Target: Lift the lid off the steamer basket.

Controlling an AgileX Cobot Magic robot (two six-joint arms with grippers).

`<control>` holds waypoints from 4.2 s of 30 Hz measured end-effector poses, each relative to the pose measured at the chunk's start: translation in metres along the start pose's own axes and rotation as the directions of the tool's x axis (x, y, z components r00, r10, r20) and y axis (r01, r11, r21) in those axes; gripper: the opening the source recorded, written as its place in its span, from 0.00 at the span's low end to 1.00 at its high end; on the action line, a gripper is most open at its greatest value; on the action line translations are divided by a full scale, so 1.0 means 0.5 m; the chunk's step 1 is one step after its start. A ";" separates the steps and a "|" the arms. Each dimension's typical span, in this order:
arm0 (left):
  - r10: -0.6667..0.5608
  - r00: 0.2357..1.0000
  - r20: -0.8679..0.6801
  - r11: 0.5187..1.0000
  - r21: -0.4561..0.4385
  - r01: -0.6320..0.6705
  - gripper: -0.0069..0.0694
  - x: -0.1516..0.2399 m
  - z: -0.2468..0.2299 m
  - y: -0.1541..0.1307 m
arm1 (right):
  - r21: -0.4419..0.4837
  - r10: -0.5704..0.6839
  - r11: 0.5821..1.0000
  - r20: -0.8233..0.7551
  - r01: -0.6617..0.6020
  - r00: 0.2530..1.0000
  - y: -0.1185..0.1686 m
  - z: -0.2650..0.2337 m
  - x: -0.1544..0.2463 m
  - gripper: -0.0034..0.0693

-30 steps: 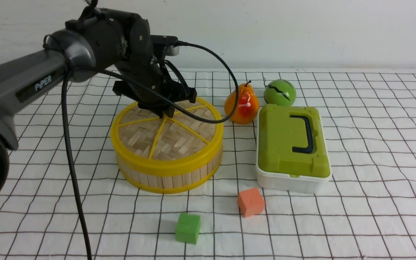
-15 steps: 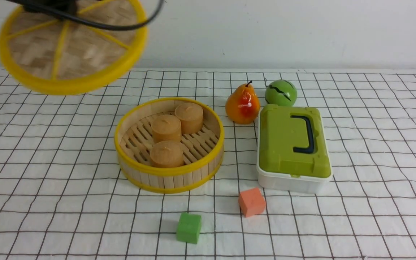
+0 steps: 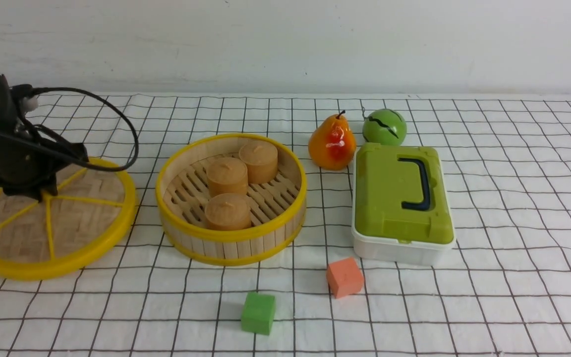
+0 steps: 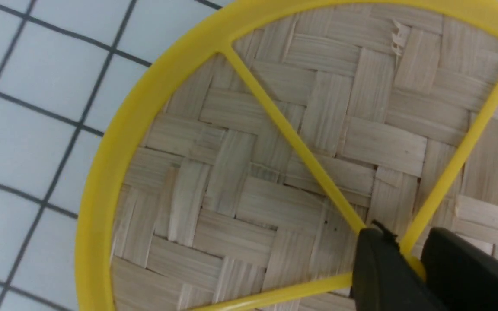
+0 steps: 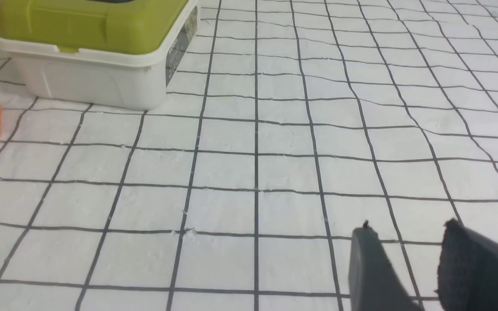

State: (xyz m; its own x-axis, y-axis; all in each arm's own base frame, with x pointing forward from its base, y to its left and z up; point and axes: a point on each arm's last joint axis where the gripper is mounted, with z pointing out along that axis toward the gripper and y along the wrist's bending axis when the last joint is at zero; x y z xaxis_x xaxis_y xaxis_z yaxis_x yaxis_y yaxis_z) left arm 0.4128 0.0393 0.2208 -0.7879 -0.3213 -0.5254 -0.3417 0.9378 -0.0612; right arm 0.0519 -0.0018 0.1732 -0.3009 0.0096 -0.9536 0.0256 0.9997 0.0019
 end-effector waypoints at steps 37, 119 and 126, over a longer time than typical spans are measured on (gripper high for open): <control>-0.167 0.137 0.976 0.868 0.211 -0.450 0.07 0.477 -0.947 0.164 | 0.000 0.000 1.000 0.000 0.000 1.000 0.000 0.000 0.000 0.38; 0.090 0.777 0.623 0.914 0.257 -0.312 0.08 0.652 -0.294 0.167 | 0.000 0.000 1.000 0.000 0.000 1.000 0.000 0.000 0.000 0.38; 0.090 0.777 0.623 0.914 0.257 -0.312 0.09 0.652 -0.294 0.167 | 0.000 0.000 1.000 0.000 0.000 1.000 0.000 0.000 0.000 0.38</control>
State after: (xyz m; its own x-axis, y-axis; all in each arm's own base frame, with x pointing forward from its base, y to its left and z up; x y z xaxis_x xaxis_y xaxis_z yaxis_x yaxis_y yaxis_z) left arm 0.0520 -0.0064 0.1689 -0.3241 -0.0833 -0.9423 0.0655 0.9917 -0.1102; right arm 0.0519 -0.0018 0.1732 -0.3009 0.0096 -0.9536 0.0256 0.9997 0.0019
